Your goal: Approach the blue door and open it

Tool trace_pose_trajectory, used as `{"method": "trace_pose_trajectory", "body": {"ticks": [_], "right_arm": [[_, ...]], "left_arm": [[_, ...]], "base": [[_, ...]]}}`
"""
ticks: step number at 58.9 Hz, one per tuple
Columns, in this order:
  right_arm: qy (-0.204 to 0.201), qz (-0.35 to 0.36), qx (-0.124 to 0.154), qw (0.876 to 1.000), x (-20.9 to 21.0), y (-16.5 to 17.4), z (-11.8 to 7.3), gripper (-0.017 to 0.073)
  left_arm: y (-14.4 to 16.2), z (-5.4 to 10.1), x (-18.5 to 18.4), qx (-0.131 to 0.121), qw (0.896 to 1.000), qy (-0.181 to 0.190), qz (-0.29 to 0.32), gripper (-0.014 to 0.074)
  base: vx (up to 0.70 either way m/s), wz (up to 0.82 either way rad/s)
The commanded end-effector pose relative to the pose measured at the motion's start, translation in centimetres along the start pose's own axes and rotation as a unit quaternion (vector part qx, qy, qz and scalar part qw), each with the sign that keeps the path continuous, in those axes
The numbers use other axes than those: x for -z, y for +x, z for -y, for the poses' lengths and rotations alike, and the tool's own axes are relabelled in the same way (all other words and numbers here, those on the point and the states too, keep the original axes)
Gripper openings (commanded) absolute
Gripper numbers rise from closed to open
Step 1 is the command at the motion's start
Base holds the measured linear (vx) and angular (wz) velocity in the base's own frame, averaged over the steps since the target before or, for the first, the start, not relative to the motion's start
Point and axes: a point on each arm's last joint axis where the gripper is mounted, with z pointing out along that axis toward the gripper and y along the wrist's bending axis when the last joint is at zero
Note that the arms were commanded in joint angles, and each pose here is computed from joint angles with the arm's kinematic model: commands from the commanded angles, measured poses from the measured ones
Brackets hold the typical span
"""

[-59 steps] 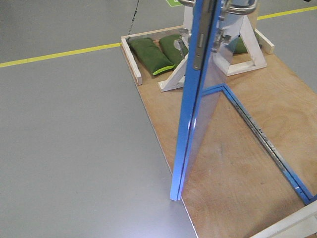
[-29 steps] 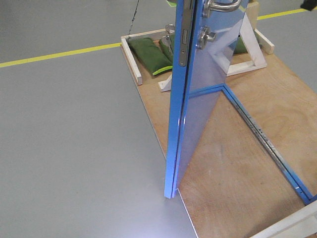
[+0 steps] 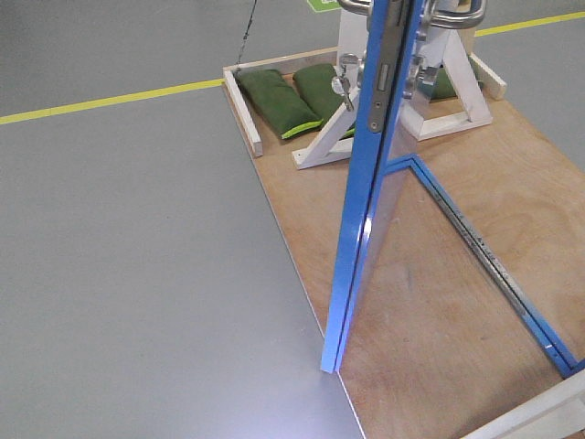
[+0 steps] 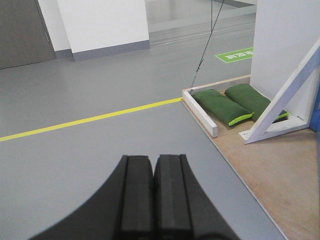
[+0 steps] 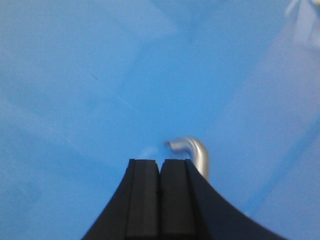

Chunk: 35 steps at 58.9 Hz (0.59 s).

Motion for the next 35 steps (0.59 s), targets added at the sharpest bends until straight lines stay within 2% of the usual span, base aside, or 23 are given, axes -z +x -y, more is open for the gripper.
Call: {"method": "trace_pose_trajectory", "body": {"ticks": [1,8,16,27,35], "right_arm": [[-0.039,0.079,0.027,0.996,2.8,-2.5,-3.3,0.0002],[-0.058,0.095,0.041,0.993,3.3,-3.0,-5.0,0.0002],[-0.080,0.097,0.062,0.990,2.2,-1.3,-7.1,0.0002],[-0.106,0.053,0.068,0.991,0.4,1.4,-9.0,0.0002],[-0.116,0.035,0.069,0.990,0.1,2.4,-9.6,0.0002]], "left_arm": [[-0.8,0.0,0.1,0.005,0.999,-0.002,0.045,0.0070],[-0.8,0.0,0.1,0.005,0.999,-0.002,0.045,0.0070],[-0.8,0.0,0.1,0.005,0.999,-0.002,0.045,0.0070],[-0.8,0.0,0.1,0.005,0.999,-0.002,0.045,0.0070],[-0.8,0.0,0.1,0.005,0.999,-0.002,0.045,0.0070]], "base": [[0.00,0.00],[0.00,0.00],[0.00,0.00],[0.00,0.00],[0.00,0.00]]}}
